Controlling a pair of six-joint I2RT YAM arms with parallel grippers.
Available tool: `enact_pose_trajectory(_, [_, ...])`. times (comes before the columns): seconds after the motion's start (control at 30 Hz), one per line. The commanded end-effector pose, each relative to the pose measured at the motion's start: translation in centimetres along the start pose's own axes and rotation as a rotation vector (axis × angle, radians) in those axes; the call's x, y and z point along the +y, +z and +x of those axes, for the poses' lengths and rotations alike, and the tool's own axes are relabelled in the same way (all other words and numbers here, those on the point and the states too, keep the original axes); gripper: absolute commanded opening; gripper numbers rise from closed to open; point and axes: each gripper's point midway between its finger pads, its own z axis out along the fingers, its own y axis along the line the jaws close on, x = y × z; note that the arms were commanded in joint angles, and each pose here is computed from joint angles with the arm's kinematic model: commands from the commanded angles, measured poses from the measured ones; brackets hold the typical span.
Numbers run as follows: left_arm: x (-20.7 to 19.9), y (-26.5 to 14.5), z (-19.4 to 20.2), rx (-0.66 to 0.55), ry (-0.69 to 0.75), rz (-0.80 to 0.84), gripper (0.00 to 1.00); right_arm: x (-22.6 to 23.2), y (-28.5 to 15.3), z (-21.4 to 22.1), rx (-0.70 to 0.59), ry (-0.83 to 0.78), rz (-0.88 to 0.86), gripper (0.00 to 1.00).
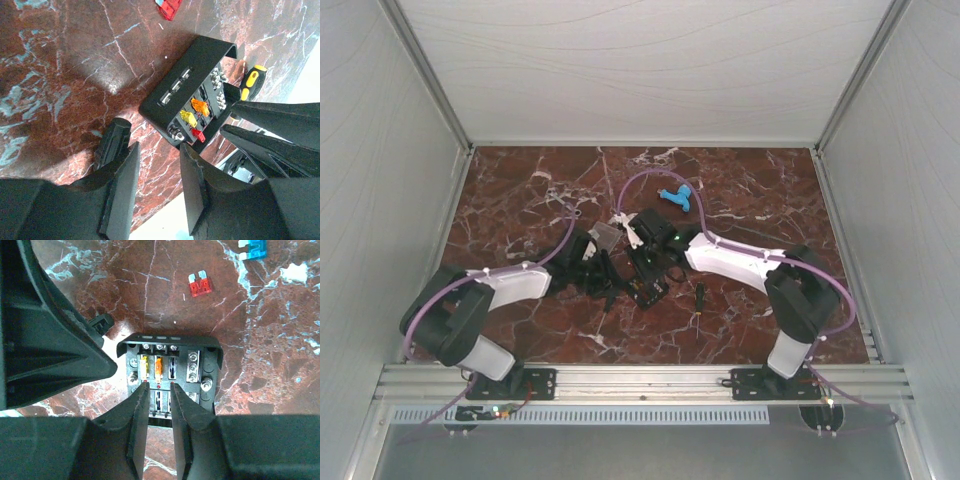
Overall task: Snap on the fuse box
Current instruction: Install the fuse at the fuse box base.
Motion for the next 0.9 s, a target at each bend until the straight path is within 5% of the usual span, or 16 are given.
enact_pose_trajectory(0.0, [-1.6,0.5,-0.8,-0.008,0.022,0.051,0.38,1.0,-0.1,-0.3,0.029,0.012,-0.036,0.20])
enact_pose_trajectory(0.87, [-1.6,1.4,-1.4,0.004,0.037,0.038,0.35,1.1,2.0,0.1,0.094,0.038,-0.026,0.10])
